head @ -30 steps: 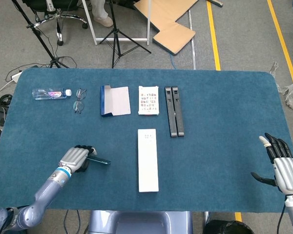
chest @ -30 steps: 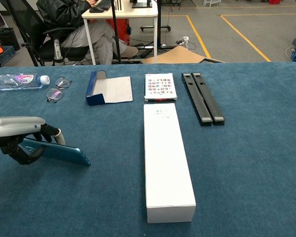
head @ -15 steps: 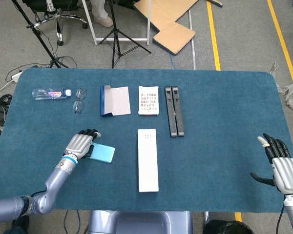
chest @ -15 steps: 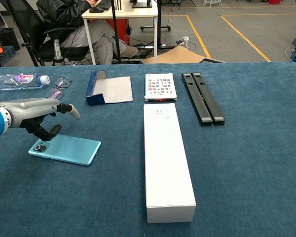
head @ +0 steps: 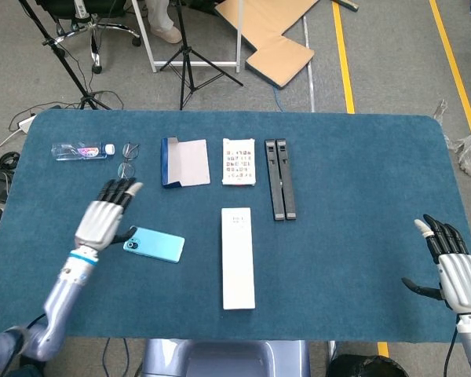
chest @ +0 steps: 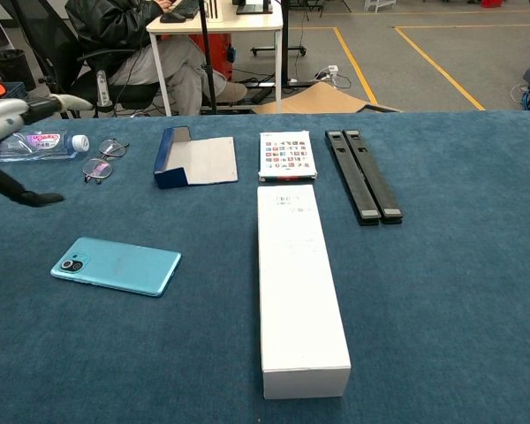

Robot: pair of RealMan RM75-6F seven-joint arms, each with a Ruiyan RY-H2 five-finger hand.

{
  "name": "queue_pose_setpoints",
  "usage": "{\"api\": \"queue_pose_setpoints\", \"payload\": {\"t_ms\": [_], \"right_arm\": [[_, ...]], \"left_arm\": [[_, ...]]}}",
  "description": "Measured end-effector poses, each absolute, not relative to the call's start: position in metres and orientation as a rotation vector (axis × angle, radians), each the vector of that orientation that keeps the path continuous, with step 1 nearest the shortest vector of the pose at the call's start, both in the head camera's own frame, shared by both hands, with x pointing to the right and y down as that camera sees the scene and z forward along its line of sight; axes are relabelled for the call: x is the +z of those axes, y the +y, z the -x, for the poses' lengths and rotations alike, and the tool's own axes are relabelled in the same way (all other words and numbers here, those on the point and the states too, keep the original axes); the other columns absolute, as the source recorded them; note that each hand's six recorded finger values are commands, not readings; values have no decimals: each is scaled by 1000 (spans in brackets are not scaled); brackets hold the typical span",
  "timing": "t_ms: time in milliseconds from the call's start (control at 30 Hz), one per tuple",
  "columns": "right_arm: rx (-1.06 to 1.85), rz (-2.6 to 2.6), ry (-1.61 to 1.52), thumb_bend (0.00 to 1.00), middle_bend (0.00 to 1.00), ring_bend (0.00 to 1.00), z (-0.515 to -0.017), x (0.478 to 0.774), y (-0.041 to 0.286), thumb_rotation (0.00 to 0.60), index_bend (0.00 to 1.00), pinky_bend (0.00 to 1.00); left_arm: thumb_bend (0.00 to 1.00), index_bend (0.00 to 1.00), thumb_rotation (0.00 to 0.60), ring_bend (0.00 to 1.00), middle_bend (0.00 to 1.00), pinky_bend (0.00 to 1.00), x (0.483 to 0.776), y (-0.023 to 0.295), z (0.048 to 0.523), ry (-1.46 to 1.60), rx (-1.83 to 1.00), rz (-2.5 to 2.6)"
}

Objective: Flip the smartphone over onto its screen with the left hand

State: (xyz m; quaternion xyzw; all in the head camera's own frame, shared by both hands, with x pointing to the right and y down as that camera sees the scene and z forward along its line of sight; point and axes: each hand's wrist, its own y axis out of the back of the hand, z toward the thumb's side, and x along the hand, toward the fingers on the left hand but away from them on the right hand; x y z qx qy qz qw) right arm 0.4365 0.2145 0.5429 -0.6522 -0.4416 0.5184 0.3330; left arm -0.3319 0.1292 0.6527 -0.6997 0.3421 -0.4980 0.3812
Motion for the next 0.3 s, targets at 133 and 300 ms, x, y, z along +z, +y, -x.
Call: {"api": "queue_pose_setpoints", "payload": {"t_ms": [133,300], "right_arm": [[1344,1700,-1159,0,0,0,-436,540,214,600,65,0],[1337,1688,-1178,0,0,0,-439,536,213,600,65,0]], "left_arm": [[47,0,600,0,0,0,631,147,371,867,-1342,1710],[47,0,600,0,0,0,604,175,402,878,-1386,1655]]}}
